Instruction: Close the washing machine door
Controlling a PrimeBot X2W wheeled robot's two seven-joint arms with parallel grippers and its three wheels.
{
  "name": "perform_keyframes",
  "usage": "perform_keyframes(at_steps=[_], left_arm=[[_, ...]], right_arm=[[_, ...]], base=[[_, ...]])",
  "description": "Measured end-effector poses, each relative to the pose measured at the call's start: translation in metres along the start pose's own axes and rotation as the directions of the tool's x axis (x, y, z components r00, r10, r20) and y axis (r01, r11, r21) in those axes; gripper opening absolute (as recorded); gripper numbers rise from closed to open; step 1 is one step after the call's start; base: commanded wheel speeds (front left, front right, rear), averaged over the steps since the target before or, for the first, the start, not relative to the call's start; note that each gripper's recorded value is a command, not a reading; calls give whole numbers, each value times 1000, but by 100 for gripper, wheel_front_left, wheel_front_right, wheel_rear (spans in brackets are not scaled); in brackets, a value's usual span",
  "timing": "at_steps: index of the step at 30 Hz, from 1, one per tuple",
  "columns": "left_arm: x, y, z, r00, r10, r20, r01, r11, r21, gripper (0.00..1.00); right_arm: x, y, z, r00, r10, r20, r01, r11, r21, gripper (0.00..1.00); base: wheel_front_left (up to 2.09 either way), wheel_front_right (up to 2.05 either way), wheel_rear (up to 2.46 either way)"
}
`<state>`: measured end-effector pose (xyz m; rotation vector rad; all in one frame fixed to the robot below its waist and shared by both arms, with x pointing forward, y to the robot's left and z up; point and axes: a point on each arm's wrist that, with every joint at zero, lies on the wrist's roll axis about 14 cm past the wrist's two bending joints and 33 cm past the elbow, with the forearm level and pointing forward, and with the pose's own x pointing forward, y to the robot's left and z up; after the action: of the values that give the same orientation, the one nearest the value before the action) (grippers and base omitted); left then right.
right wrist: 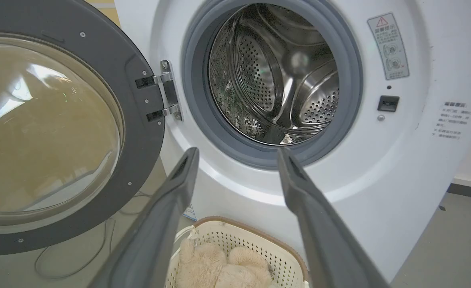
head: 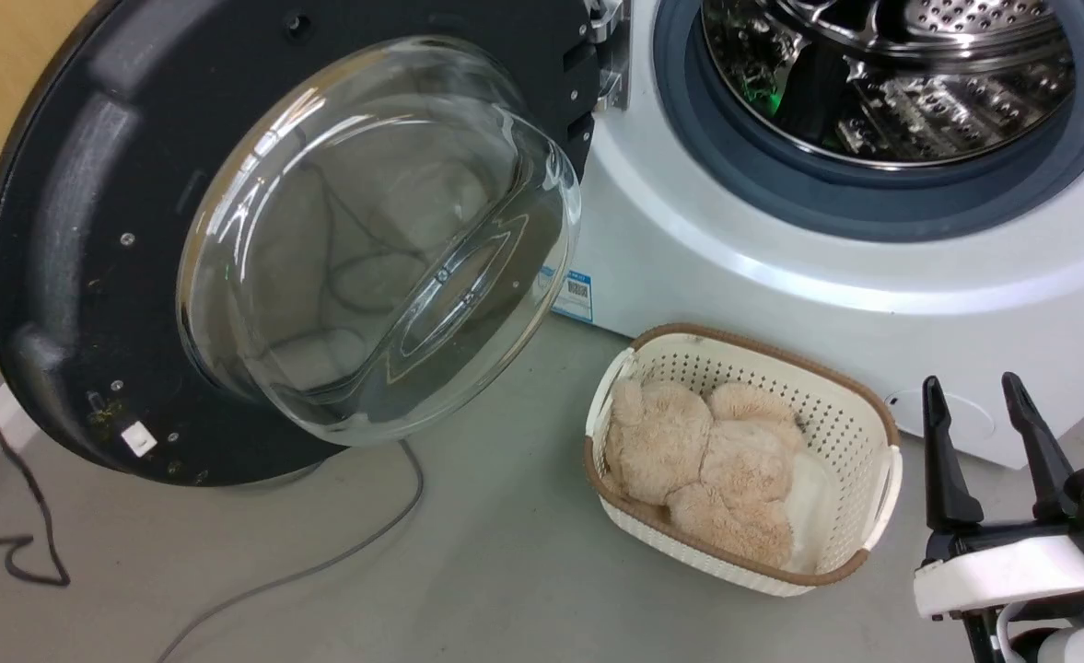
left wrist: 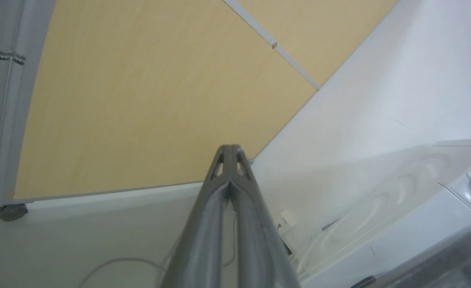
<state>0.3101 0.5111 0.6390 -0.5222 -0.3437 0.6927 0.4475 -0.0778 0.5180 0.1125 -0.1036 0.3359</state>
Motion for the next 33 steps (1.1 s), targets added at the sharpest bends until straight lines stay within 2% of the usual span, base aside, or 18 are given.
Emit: perform_keyframes(at_steps=[5, 10, 13, 15, 24, 33], left_arm=[[7, 5, -23, 986, 6, -166, -13, 999, -40, 0], [9, -1, -48, 947, -27, -321, 1, 997, -83, 0], [4, -33, -62, 897, -147, -416, 94, 985, -145, 0], [-2, -43, -69, 868, -188, -460, 127, 979, -159, 0], [-28, -40, -85, 759, -237, -606, 166, 971, -172, 0], [-74, -60, -109, 609, -328, -722, 274, 942, -197, 0]], right_arm=[[7, 1, -7, 1000, 6, -4, -5, 1000, 9, 100], [15, 3, -11, 1000, 13, 3, -13, 1000, 20, 100], [17, 4, -15, 1000, 17, 0, -17, 1000, 26, 100], [18, 5, -18, 1000, 19, -4, -19, 999, 30, 100], [27, 9, -18, 999, 28, 16, -29, 999, 42, 100], [32, 18, -15, 998, 49, 33, -51, 997, 51, 100]], base=[[0, 0, 0], [0, 0, 0], [0, 0, 0], [0, 0, 0], [0, 0, 0], [0, 0, 0]])
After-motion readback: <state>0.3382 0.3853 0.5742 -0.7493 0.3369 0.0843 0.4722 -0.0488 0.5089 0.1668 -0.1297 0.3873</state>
